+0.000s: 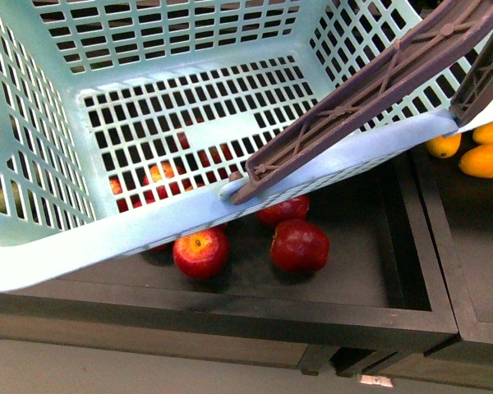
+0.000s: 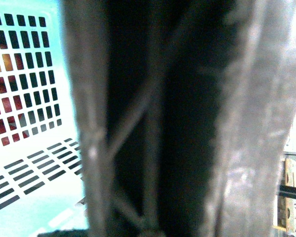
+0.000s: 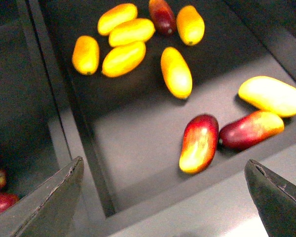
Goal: Pick mango and avocado into basket
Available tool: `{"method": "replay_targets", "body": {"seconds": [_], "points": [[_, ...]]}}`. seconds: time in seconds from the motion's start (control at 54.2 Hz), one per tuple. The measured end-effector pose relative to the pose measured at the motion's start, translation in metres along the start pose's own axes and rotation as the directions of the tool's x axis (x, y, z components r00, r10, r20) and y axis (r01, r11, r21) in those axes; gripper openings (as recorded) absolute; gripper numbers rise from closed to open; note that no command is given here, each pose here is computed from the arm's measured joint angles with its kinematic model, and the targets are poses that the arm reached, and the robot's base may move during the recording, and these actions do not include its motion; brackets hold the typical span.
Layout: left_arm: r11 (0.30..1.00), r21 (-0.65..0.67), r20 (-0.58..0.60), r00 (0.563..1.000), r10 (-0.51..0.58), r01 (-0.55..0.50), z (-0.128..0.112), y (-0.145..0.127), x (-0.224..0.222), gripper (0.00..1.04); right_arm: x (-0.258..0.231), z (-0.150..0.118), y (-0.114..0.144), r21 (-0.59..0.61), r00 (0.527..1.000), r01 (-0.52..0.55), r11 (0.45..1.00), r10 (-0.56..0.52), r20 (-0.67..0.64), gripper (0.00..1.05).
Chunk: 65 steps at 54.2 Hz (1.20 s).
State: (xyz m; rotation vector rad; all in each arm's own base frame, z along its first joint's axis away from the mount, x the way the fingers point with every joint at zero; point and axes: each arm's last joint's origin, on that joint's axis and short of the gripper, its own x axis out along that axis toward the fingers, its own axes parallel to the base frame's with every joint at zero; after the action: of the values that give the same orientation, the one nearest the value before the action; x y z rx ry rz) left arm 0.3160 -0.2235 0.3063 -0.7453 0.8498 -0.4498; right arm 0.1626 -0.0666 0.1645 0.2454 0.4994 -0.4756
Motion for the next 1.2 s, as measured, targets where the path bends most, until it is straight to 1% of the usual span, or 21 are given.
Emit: {"method": "replay_targets", "body": {"seconds": [0.018,0.074,0.129,0.221,0.277,0.295,0.35,0.516,0.83,0.977,1.199], "points": [[1.000,0.000,-0.001,1.000,-0.001,0.001,0.000,0.000,0.000,0.13,0.007,0.004,-0.001,-0.009,1.000,-0.005,1.000,0.005,0.005,0.96],[1.000,0.000,-0.002,1.000,-0.002,0.002,0.000,0.000,0.000,0.13,0.035,0.015,-0.003,-0.089,0.999,-0.028,0.996,0.030,0.016,0.96],[1.000,0.000,-0.002,1.000,-0.002,0.002,0.000,0.000,0.000,0.13,0.066,0.023,-0.009,-0.160,1.000,-0.001,0.987,0.004,0.018,0.96],[1.000,-0.001,-0.005,1.000,-0.004,0.004,0.000,0.000,0.000,0.13,0.106,0.027,-0.019,-0.208,0.999,0.030,0.978,-0.037,-0.030,0.96],[1.000,-0.001,-0.004,1.000,-0.003,0.003,0.000,0.000,0.000,0.13,0.126,0.025,-0.024,-0.245,0.996,0.035,0.969,-0.054,-0.069,0.96],[1.000,-0.001,-0.004,1.000,-0.003,0.003,0.000,0.000,0.000,0.13,0.141,0.023,-0.028,-0.269,0.992,0.043,0.962,-0.072,-0.100,0.96],[1.000,0.000,-0.002,1.000,-0.002,0.002,0.000,0.000,0.000,0.13,0.159,0.019,-0.033,-0.292,0.985,0.050,0.955,-0.097,-0.146,0.96],[1.000,-0.001,-0.002,1.000,-0.002,0.002,0.000,0.000,0.000,0.13,0.209,0.002,-0.041,-0.354,0.954,0.020,0.935,-0.123,-0.272,0.96],[1.000,0.000,-0.002,1.000,-0.002,0.002,0.000,0.000,0.000,0.13,0.263,-0.006,-0.044,-0.352,0.932,0.015,0.936,-0.140,-0.333,0.96],[1.000,-0.001,-0.002,1.000,-0.002,0.002,0.000,0.000,0.000,0.13,0.281,-0.011,-0.043,-0.346,0.924,0.008,0.938,-0.139,-0.357,0.96],[1.000,0.000,-0.002,1.000,-0.002,0.002,0.000,0.000,0.000,0.13,0.313,-0.009,-0.031,-0.350,0.926,-0.011,0.937,-0.123,-0.358,0.96]]}}
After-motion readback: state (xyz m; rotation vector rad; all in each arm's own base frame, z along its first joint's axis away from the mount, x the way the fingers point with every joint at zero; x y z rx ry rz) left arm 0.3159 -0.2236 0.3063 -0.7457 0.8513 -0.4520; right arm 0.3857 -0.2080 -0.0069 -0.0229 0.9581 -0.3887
